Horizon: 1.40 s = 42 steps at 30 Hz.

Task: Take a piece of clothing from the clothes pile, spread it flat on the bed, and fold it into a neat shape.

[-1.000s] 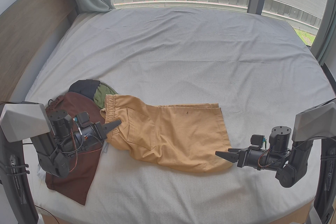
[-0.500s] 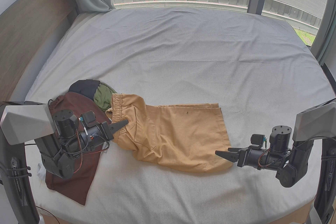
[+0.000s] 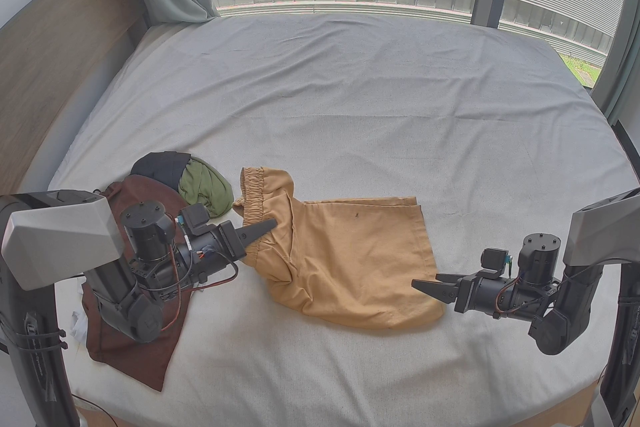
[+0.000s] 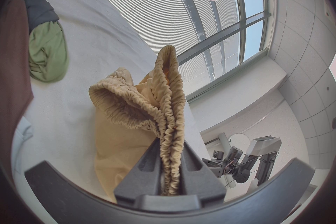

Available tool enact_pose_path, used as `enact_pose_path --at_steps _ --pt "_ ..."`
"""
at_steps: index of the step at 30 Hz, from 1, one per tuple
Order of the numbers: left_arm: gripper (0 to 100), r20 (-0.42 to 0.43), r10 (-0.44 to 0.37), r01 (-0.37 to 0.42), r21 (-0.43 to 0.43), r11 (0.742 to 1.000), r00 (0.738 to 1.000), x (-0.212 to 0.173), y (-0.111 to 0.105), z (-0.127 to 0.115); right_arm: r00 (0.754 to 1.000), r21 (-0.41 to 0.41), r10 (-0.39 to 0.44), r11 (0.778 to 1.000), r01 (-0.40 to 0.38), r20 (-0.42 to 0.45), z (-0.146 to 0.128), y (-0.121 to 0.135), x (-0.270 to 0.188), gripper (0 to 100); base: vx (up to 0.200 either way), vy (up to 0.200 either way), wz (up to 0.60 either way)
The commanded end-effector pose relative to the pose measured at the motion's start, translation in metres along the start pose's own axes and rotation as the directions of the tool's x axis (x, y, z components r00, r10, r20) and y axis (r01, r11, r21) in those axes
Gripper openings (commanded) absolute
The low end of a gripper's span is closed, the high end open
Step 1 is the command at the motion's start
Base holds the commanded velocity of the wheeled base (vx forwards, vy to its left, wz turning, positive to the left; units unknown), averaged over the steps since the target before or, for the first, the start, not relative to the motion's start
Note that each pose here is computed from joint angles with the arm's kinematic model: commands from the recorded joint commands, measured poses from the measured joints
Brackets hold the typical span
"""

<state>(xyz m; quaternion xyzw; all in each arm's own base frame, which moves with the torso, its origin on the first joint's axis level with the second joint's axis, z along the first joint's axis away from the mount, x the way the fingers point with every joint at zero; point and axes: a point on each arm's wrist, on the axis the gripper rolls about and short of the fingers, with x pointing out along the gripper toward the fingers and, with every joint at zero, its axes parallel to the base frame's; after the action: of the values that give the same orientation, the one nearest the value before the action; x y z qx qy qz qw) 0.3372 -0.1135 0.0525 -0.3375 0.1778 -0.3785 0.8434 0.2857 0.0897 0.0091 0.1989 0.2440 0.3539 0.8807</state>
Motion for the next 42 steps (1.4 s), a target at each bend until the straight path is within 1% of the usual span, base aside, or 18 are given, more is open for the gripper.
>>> enact_pose_path --at_steps 1,4,12,19,26,37,42 --pt "0 -0.006 -0.051 0.051 -0.008 0.999 0.999 0.013 -0.012 -0.002 1.000 -0.009 0.007 1.000 -0.007 0.017 0.005 0.004 -0.002 100 0.000 0.000 0.00" --pt "0 -0.012 -0.073 0.073 -0.007 0.997 0.997 0.019 -0.016 -0.004 1.000 -0.014 0.009 1.000 -0.008 0.025 0.007 0.004 -0.003 100 0.000 0.000 0.00" --pt "0 -0.036 -0.103 0.103 -0.005 0.995 0.994 0.031 -0.022 -0.013 0.999 -0.015 0.011 1.000 -0.010 0.033 0.010 0.005 -0.003 100 0.000 0.000 0.00" --pt "0 -0.061 -0.119 0.118 -0.010 0.993 0.991 0.040 -0.023 -0.023 0.999 -0.016 0.010 1.000 -0.010 0.036 0.010 0.004 -0.004 100 0.000 0.000 0.00" --pt "0 -0.089 -0.146 0.144 -0.029 0.989 0.985 0.053 -0.027 -0.036 0.999 -0.019 0.012 1.000 -0.011 0.040 0.011 0.004 -0.003 100 0.000 0.000 0.00" --pt "0 -0.107 -0.167 0.163 -0.049 0.985 0.980 0.068 -0.031 -0.051 0.999 -0.020 0.014 1.000 -0.013 0.044 0.012 0.004 -0.002 100 0.000 0.000 0.00" --pt "0 -0.116 -0.186 0.178 -0.073 0.981 0.976 0.078 -0.032 -0.058 0.999 -0.021 0.014 1.000 -0.013 0.049 0.014 0.003 -0.001 100 0.000 0.000 0.00"
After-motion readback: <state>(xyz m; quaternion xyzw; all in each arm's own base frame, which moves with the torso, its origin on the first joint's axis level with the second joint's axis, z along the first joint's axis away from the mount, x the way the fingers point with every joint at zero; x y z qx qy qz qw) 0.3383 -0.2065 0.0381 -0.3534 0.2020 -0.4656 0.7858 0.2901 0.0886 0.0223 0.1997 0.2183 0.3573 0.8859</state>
